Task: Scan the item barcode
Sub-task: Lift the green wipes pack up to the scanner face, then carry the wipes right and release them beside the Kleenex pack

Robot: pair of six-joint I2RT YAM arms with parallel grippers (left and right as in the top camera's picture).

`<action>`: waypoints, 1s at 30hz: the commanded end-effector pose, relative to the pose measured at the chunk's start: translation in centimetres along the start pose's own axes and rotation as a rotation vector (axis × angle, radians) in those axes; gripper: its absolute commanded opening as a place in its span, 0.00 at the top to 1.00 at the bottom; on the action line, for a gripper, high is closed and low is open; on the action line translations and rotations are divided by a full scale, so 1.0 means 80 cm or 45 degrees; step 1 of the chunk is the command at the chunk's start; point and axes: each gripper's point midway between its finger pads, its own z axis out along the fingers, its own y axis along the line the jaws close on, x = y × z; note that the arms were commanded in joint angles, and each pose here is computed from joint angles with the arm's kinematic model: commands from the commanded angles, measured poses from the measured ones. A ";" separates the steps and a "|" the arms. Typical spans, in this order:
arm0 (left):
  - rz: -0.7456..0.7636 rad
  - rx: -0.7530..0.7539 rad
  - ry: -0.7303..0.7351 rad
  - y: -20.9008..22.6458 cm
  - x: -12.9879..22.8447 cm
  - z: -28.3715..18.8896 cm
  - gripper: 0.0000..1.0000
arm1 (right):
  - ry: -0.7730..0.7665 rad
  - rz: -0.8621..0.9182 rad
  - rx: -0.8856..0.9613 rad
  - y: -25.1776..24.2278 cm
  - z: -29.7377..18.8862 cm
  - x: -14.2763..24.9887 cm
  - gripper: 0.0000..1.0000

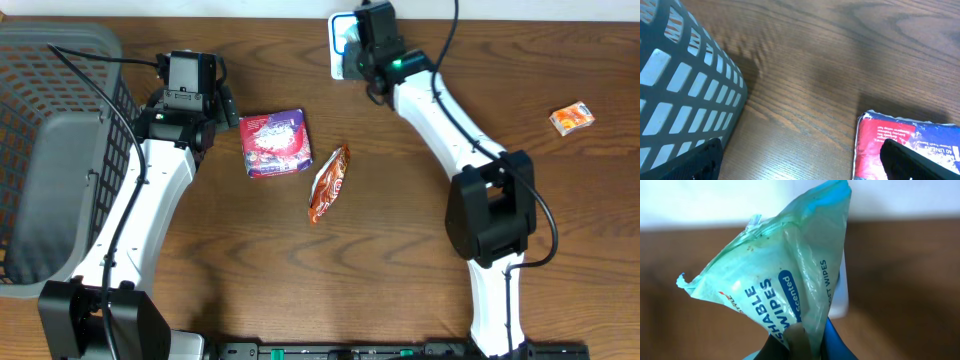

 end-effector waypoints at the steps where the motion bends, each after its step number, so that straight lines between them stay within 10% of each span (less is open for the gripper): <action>1: 0.013 -0.017 -0.009 0.003 -0.003 0.000 0.01 | -0.215 0.048 0.082 -0.001 -0.015 -0.052 0.99; 17: 0.013 -0.016 -0.009 0.003 -0.003 0.000 0.01 | -0.310 0.096 0.092 -0.020 -0.006 -0.078 0.99; 24: 0.013 -0.016 -0.009 0.003 -0.003 0.000 0.01 | -0.263 0.241 0.398 -0.180 -0.071 -0.113 0.99; 30: 0.013 -0.016 -0.009 0.003 -0.003 0.000 0.01 | 0.011 0.328 0.809 -0.350 -0.111 -0.050 0.99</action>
